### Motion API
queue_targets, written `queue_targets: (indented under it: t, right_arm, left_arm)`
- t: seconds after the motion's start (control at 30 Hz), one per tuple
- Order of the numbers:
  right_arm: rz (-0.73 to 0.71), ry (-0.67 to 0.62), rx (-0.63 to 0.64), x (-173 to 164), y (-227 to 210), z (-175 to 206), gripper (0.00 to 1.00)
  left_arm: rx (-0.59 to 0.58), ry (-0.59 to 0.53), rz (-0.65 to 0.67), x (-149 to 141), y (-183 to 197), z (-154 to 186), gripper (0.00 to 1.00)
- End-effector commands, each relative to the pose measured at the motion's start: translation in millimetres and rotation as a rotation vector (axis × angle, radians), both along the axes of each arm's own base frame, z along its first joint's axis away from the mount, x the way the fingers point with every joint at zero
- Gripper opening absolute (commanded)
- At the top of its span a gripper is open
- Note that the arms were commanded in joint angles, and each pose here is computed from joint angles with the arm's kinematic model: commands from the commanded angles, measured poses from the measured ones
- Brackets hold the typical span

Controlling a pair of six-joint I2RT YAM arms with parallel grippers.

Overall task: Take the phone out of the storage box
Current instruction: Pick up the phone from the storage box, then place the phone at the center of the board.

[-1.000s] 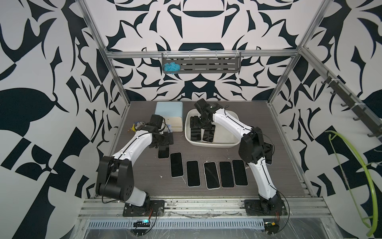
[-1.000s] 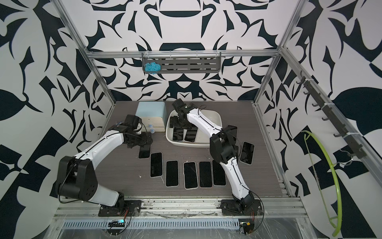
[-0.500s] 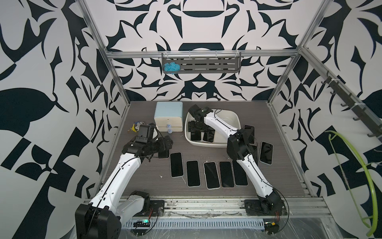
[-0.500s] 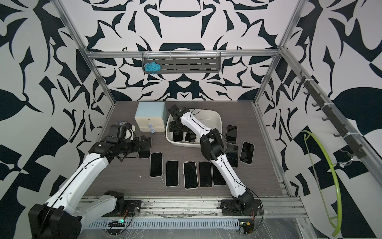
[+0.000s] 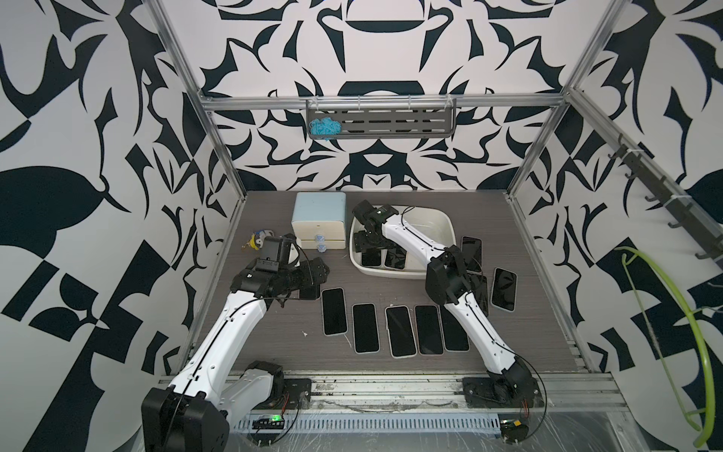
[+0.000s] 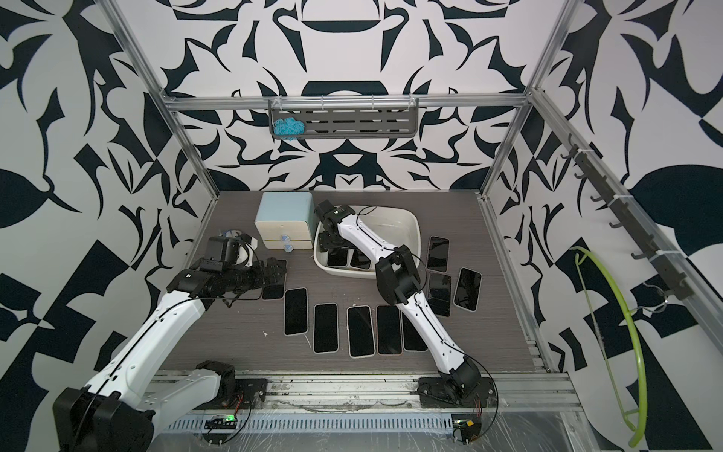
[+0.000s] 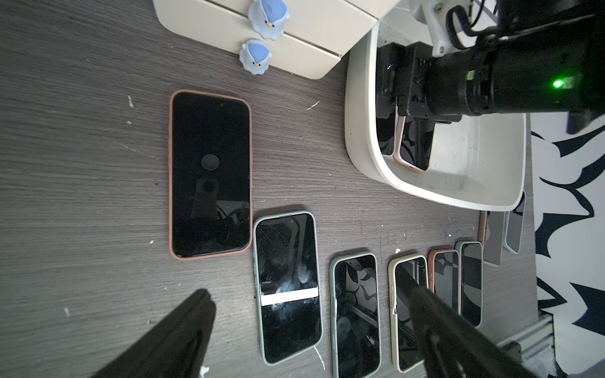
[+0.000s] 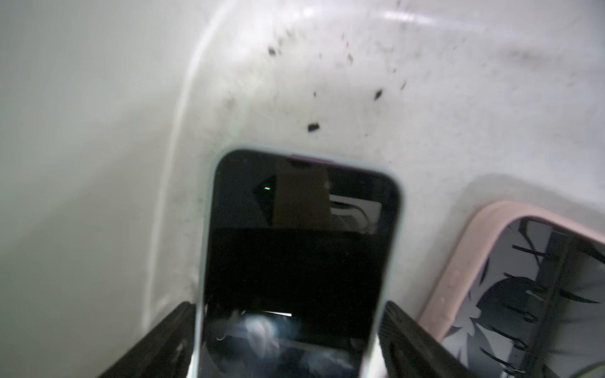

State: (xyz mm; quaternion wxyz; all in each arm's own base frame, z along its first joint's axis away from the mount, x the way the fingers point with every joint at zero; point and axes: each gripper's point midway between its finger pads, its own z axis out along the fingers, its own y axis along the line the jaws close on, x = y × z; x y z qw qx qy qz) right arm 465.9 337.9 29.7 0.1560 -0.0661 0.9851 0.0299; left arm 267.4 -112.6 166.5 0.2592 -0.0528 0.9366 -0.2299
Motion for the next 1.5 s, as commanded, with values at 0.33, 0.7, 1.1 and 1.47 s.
queue_targets:
  t: [0.33,0.7,1.1,1.47]
  right_arm:
    - [0.075,0.084,-0.104,-19.6,-22.5,-24.2,0.82]
    - [0.094,-0.047,0.070,-5.3,-3.6,48.4,0.74]
    - [0.080,-0.134,0.216,2.3,-10.9,119.0,0.72]
    - [0.024,-0.186,0.257,-9.0,-44.9,155.3,0.71]
  left_arm:
    - [-0.035,0.056,-0.036,-4.7,-8.9,-1.7,1.00]
    - [-0.059,0.042,0.011,-8.8,-5.8,-1.0,1.00]
    - [-0.093,0.008,0.023,-9.8,-7.4,1.6,1.00]
    - [-0.138,-0.058,0.002,0.5,-15.1,13.1,1.00]
